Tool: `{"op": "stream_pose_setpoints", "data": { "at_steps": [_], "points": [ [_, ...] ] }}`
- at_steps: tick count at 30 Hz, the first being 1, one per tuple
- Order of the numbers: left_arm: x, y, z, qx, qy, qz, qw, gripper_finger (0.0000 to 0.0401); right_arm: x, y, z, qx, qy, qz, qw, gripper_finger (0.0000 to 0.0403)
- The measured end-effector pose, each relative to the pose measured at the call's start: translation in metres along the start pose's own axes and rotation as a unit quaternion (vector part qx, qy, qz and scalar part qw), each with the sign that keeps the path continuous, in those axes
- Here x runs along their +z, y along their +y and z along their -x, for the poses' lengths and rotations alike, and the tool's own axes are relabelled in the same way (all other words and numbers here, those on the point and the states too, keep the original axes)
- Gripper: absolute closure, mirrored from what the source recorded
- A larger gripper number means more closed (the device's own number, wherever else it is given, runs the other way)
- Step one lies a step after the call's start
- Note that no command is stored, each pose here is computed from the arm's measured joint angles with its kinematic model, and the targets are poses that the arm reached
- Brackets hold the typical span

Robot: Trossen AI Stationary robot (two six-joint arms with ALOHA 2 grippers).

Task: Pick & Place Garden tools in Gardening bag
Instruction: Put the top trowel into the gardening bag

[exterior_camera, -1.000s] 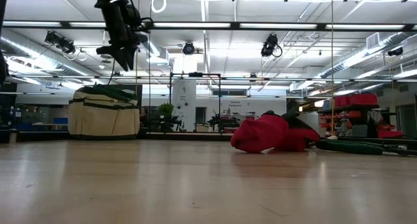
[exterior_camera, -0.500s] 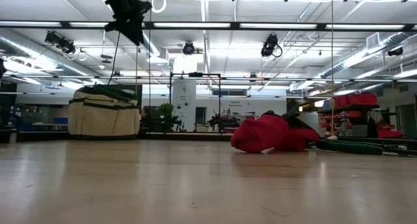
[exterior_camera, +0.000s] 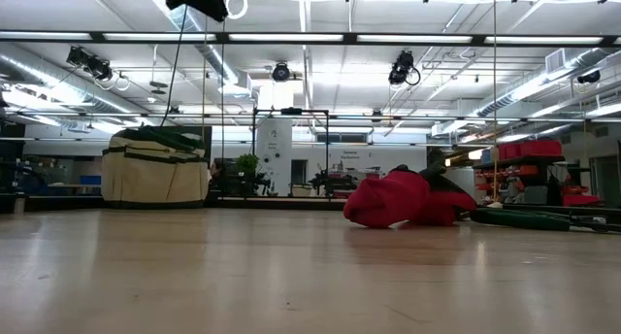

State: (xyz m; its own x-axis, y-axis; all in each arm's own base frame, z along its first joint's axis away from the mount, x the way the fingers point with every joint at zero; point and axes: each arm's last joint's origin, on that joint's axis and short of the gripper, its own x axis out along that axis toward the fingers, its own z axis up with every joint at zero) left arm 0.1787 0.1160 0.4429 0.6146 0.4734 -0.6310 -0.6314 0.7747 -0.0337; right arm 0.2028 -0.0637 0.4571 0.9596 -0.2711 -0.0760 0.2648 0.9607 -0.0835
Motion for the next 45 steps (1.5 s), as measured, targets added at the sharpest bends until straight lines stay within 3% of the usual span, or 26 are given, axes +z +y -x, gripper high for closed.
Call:
{"op": "stream_pose_setpoints", "data": {
  "at_steps": [12,21,31,37,45],
  "points": [
    [-0.001,-0.054,0.011,-0.04,-0.055,-0.052,0.996,0.03,-0.003,0.0,0.0,0.001,0.015,-0.011,1.0,0.0403],
    [-0.005,-0.076,0.017,-0.087,-0.068,-0.063,0.992,0.0331,-0.006,0.001,0.0,0.003,0.033,-0.012,0.999,0.0403],
    [-0.039,-0.108,-0.026,-0.14,-0.064,-0.06,0.986,0.0348,-0.01,0.001,0.001,0.004,0.054,-0.013,0.998,0.0403],
    [-0.051,-0.117,-0.037,-0.159,-0.062,-0.067,0.983,0.0348,-0.018,0.004,0.002,0.012,0.095,-0.013,0.995,0.0403],
    [-0.071,-0.112,-0.03,-0.176,-0.07,-0.073,0.979,0.0348,-0.028,0.015,0.005,0.04,0.15,-0.009,0.988,0.0403]
  ]
}}
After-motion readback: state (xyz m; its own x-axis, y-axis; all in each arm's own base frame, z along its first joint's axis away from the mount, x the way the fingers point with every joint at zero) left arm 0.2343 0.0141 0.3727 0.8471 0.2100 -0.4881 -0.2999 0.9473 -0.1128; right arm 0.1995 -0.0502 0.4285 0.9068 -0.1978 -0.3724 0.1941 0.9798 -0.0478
